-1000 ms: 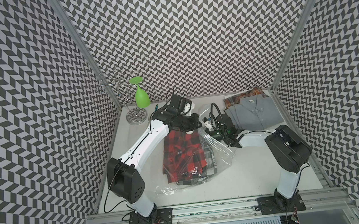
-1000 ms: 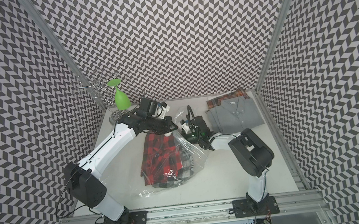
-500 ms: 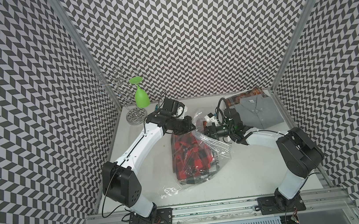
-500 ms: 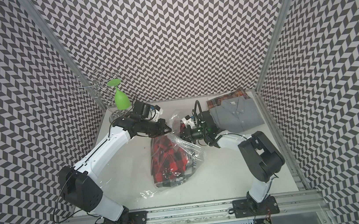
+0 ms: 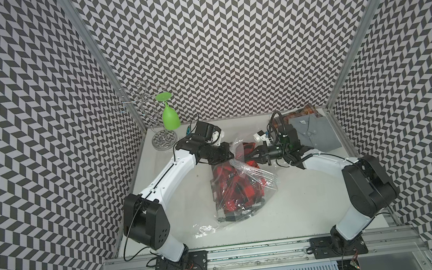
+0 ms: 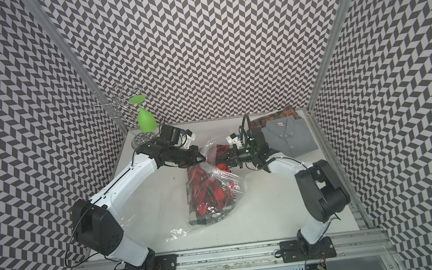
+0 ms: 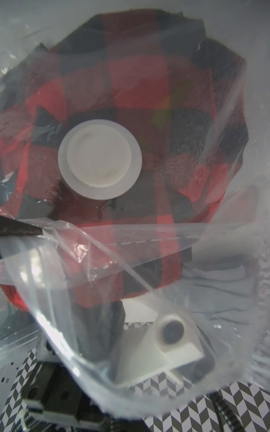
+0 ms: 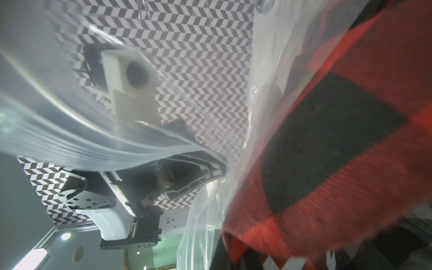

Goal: Take the shirt out of the vacuum bag
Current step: Take out the shirt from the vacuum bag.

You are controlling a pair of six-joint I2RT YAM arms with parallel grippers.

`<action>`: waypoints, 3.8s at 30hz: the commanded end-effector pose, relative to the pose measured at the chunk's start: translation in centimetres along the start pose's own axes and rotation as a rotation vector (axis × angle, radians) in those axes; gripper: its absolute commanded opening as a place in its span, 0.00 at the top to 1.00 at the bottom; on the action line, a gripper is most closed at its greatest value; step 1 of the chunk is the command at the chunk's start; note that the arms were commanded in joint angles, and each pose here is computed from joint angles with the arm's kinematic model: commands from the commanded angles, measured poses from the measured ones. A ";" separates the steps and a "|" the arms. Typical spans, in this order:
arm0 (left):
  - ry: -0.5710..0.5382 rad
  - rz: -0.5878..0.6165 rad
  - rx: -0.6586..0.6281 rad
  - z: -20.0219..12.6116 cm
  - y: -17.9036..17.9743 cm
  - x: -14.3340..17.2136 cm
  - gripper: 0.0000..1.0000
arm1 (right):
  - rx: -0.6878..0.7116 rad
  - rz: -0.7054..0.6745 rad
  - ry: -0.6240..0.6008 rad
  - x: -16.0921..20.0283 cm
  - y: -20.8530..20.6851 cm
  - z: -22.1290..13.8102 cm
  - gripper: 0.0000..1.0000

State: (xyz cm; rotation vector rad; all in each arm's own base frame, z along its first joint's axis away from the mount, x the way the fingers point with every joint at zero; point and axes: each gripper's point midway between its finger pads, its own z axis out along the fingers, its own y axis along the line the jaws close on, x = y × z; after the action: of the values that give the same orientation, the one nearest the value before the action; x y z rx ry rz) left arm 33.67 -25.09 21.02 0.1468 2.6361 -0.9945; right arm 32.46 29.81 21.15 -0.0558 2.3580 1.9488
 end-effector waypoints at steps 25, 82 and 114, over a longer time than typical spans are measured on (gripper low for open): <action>-0.048 0.027 0.097 -1.3 -2.3 -1.5 0.01 | 0.329 -0.032 -0.093 1.8 -8.9 -10.2 1.00; 0.119 -0.379 -0.425 7.2 25.3 8.6 0.94 | 0.443 0.134 -0.122 3.3 -17.4 -12.9 1.00; 0.101 -0.478 -0.419 5.2 29.9 8.3 0.94 | 0.521 0.439 -0.459 6.9 -21.0 -22.8 1.00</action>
State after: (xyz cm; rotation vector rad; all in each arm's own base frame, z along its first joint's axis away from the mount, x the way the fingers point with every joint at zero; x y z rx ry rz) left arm 36.67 -11.64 2.00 -0.3887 2.7864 -0.9089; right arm 26.58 3.32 5.26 0.8636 2.5973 1.1666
